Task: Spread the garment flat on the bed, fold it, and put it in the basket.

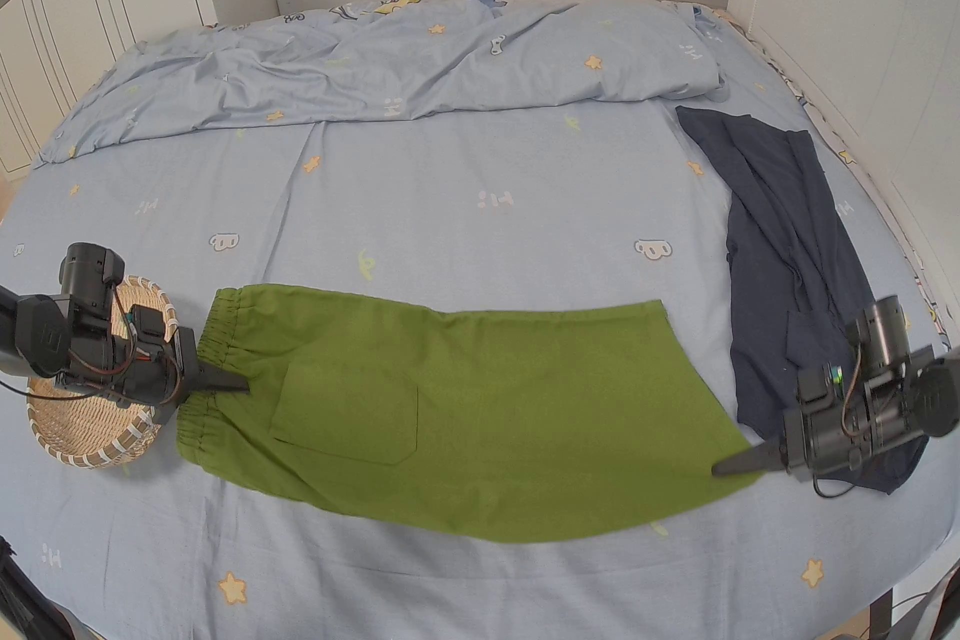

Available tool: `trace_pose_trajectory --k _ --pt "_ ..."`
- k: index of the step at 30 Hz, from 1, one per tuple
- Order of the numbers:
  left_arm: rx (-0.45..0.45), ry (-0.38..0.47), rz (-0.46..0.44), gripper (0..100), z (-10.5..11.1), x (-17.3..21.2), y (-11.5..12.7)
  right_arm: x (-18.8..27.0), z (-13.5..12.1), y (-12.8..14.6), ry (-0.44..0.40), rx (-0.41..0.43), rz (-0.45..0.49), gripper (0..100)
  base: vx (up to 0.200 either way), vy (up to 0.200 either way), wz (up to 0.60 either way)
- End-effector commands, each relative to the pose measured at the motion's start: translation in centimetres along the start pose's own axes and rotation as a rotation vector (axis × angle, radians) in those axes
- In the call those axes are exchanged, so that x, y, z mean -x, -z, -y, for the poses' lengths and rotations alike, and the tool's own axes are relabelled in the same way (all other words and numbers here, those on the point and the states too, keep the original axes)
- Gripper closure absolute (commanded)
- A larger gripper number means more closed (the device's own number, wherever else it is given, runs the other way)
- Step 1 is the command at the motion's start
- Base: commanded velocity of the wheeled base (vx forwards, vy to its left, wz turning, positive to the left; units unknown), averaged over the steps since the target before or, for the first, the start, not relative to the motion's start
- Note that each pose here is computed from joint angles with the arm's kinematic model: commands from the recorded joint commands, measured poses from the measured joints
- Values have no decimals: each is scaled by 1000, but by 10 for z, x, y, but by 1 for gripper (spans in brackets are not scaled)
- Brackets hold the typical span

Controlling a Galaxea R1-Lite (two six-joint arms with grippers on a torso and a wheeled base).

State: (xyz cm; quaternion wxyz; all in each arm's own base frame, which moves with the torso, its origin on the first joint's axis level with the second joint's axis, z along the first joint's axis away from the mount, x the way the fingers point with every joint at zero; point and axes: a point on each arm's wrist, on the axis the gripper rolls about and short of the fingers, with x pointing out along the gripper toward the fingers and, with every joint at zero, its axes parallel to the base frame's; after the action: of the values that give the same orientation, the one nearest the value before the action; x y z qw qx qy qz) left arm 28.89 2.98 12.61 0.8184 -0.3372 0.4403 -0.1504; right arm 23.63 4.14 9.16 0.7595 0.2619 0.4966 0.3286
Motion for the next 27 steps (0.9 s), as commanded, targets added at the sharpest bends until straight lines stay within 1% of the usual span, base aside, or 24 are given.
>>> trace_pose_trajectory --k 1,3,4,7,11,15,16,21,24,25,26,27 --pt "-4 -39 -36 100 -12 24 45 12 -1 67 2 28 -76 100 0 0 0" --pt "-7 -45 -48 100 -16 26 53 11 2 76 3 23 -88 100 0 0 0" --pt "-11 -48 -65 100 -19 26 61 11 4 83 4 20 -92 100 0 0 0" --pt "-16 -57 -102 100 -24 25 74 10 8 93 0 32 -80 100 0 0 0" --pt "-10 -60 -117 100 -28 24 79 8 11 99 -3 31 -84 100 0 0 0" --pt "-6 -62 -107 100 -28 26 79 3 15 99 0 7 -112 100 0 0 0" --pt "-6 -62 -107 100 -28 26 79 3 16 100 0 5 -114 0 0 0 0" --pt "-8 -76 -103 100 -30 28 79 3 16 99 0 8 -114 0 0 0 0" --pt "-45 -82 -98 100 -32 30 80 5 15 94 3 19 -88 0 0 0 0" --pt "-45 -82 -98 100 -32 30 80 5 15 94 3 19 -88 0 0 0 0" --pt "-124 -76 -74 100 -26 35 78 9 7 79 -4 72 -21 0 0 0 0" --pt "-155 -76 -55 100 -21 38 76 14 1 72 -6 98 18 0 0 0 0"
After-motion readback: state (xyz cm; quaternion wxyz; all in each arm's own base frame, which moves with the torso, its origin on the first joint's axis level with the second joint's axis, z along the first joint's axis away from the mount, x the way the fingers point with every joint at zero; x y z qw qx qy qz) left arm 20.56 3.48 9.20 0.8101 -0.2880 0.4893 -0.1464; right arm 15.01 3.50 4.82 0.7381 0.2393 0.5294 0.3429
